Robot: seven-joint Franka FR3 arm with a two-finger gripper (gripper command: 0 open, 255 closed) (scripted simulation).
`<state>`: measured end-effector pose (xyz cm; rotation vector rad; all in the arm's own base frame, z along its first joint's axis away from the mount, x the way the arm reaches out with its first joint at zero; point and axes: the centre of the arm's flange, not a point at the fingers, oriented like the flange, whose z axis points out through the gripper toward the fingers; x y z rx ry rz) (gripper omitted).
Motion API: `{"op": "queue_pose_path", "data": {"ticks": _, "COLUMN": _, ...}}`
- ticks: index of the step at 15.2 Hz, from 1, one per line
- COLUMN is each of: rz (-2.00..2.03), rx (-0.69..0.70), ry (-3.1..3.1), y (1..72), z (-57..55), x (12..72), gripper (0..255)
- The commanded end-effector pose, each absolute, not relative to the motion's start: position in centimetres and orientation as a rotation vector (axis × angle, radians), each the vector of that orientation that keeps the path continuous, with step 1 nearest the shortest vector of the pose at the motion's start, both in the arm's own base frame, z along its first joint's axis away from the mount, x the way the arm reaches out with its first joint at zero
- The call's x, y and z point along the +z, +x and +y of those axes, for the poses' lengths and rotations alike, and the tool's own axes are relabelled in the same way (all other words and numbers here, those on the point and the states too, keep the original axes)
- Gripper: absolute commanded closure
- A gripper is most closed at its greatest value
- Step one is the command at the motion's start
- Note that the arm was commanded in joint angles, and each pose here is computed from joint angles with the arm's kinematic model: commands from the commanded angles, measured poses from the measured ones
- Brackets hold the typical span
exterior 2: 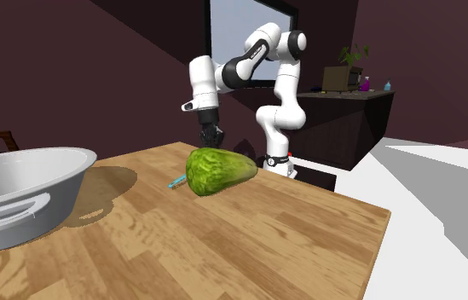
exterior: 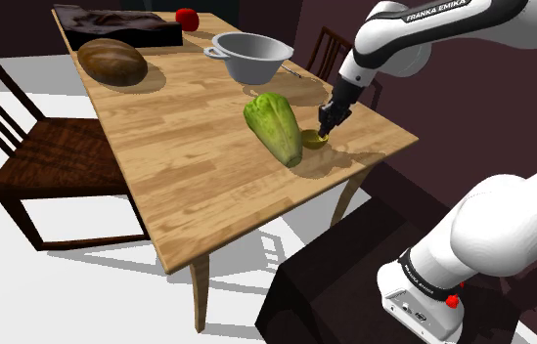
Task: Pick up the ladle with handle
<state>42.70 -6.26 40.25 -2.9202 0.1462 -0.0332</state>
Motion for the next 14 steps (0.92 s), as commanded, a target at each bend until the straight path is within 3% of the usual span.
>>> {"op": "queue_pose_path", "data": {"ticks": 1, "rz": 0.146, "rx": -0.033, "ry": -2.920, "y": 42.7, "z": -6.2, "x": 41.1, "gripper": 255}}
{"op": "queue_pose_path", "data": {"ticks": 14, "rz": 0.146, "rx": -0.033, "ry": -2.920, "y": 42.7, "z": -6.2, "x": 47.0, "gripper": 255}}
